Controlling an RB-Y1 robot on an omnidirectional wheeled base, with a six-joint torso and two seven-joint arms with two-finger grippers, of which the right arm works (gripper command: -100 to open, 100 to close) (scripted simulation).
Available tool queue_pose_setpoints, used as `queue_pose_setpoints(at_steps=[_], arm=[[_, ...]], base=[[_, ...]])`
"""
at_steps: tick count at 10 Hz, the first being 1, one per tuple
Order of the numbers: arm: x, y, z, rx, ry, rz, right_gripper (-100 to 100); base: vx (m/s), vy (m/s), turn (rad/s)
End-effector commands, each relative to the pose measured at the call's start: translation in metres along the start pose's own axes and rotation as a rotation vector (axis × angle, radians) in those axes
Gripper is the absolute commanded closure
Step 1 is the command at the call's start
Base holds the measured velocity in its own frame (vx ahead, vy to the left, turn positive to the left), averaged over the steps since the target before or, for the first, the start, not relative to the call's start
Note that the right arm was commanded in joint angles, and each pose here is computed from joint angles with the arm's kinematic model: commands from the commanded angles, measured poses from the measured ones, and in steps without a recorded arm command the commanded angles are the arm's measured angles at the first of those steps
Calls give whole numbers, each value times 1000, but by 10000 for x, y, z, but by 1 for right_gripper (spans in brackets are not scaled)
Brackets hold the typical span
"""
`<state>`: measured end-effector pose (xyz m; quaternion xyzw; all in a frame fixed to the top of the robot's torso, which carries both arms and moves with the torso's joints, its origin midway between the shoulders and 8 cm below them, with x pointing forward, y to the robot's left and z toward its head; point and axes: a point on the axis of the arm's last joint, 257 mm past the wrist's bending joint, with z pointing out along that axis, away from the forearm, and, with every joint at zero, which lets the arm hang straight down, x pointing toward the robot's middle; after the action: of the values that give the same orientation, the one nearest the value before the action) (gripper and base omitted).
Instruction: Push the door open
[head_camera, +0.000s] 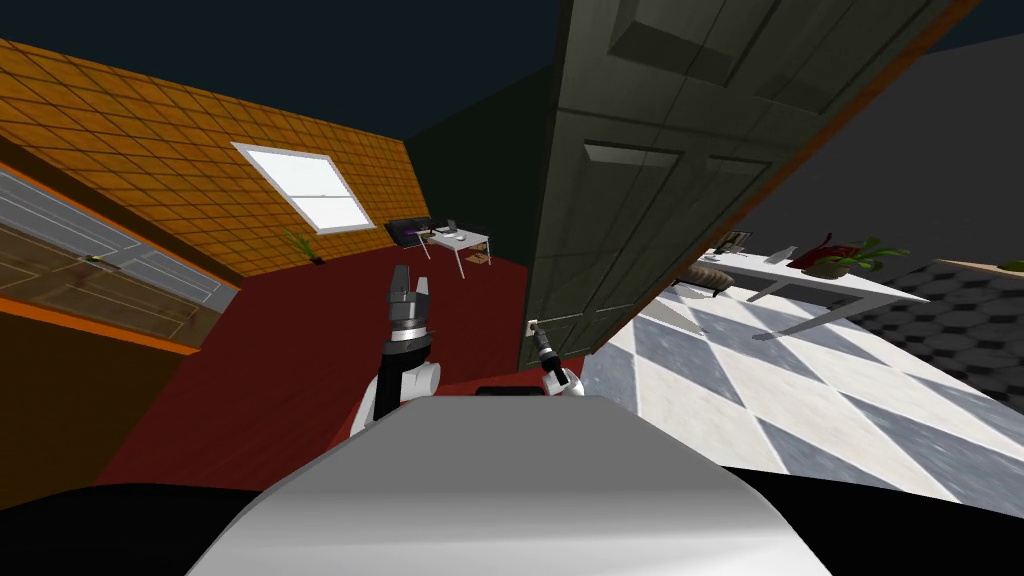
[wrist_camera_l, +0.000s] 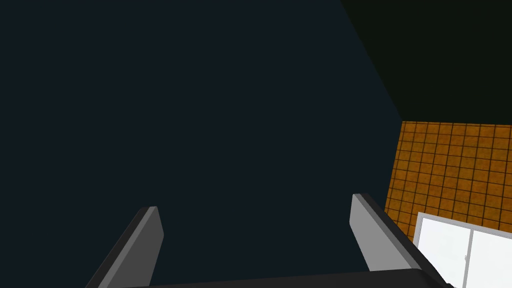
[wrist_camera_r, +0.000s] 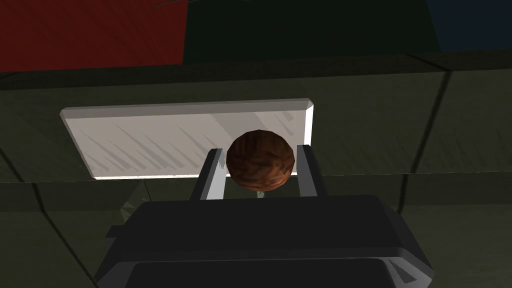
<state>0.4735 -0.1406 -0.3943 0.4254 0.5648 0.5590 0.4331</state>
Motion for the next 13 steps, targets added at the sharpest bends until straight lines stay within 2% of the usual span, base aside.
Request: queue_pose_setpoints(at_steps=[1, 6, 7, 8, 9, 13], arm=[[-154, 14, 17, -2, -34, -4, 100], [-374, 22, 36, 0, -106, 9, 100], [-398, 23, 38, 1, -116, 12, 100], [-352, -10, 13, 9, -107, 12, 100], [-480, 6, 5, 6, -131, 5, 100], [-758, 12, -43, 6, -191, -3, 100]], base=[[129, 140, -87], [141, 117, -55], [186, 101, -55], [87, 42, -21], [122, 59, -32], [198, 121, -64]])
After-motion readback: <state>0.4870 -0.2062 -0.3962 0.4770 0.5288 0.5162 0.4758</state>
